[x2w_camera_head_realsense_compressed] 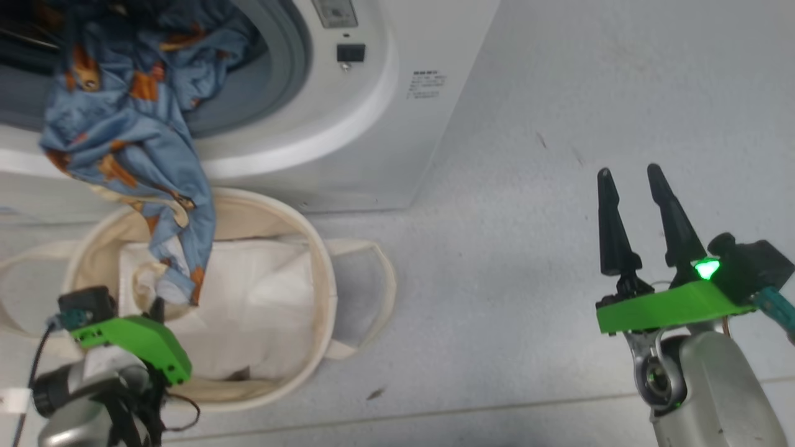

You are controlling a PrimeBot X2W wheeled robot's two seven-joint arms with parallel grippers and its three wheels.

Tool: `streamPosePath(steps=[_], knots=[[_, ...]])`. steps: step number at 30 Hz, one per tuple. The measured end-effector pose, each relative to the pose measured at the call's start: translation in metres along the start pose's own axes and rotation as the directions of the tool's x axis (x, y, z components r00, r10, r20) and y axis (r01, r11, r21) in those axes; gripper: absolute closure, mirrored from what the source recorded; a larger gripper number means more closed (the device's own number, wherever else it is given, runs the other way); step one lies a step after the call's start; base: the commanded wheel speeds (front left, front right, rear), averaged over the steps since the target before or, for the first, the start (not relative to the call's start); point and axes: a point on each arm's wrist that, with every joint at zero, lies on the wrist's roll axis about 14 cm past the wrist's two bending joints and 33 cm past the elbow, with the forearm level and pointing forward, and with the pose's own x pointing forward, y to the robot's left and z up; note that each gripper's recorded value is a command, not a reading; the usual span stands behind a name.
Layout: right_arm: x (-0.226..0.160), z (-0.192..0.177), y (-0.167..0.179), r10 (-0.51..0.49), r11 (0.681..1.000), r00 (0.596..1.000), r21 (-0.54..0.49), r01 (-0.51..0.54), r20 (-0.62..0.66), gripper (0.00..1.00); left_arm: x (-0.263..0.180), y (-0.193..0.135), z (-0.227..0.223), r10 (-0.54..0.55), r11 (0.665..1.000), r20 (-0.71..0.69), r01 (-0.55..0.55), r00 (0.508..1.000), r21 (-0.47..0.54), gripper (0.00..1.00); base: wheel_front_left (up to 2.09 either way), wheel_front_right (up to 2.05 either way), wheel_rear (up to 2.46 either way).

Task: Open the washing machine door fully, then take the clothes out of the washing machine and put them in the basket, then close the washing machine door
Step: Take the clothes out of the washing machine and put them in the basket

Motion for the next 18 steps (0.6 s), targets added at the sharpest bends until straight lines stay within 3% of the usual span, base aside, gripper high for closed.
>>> streamPosePath(steps=[10, 16, 17, 18], knots=[[0.014, -0.018, -0.019, -0.046, 0.998, 0.998, -0.036, 0.045, -0.029, 0.0, 0.044, 0.007, -0.008, 0.02, 1.0, -0.044, -0.02, 0.999, -0.017, 1.0, 0.0, 0.0, 0.0], [0.013, -0.017, -0.02, -0.053, 0.998, 0.998, -0.037, 0.052, -0.027, 0.0, 0.046, 0.006, -0.008, 0.018, 1.0, -0.045, -0.019, 0.999, -0.02, 1.0, 0.0, 0.0, 0.0], [0.013, -0.015, -0.02, -0.052, 0.998, 0.998, -0.036, 0.051, -0.023, 0.0, 0.045, 0.006, -0.007, 0.018, 1.0, -0.041, -0.019, 0.999, -0.02, 0.95, 0.0, 0.0, 0.0], [0.013, -0.014, -0.019, -0.05, 0.998, 0.999, -0.034, 0.049, -0.019, 0.0, 0.043, 0.006, -0.005, 0.018, 1.0, -0.037, -0.019, 0.999, -0.02, 0.3, 0.0, 0.0, 0.0]])
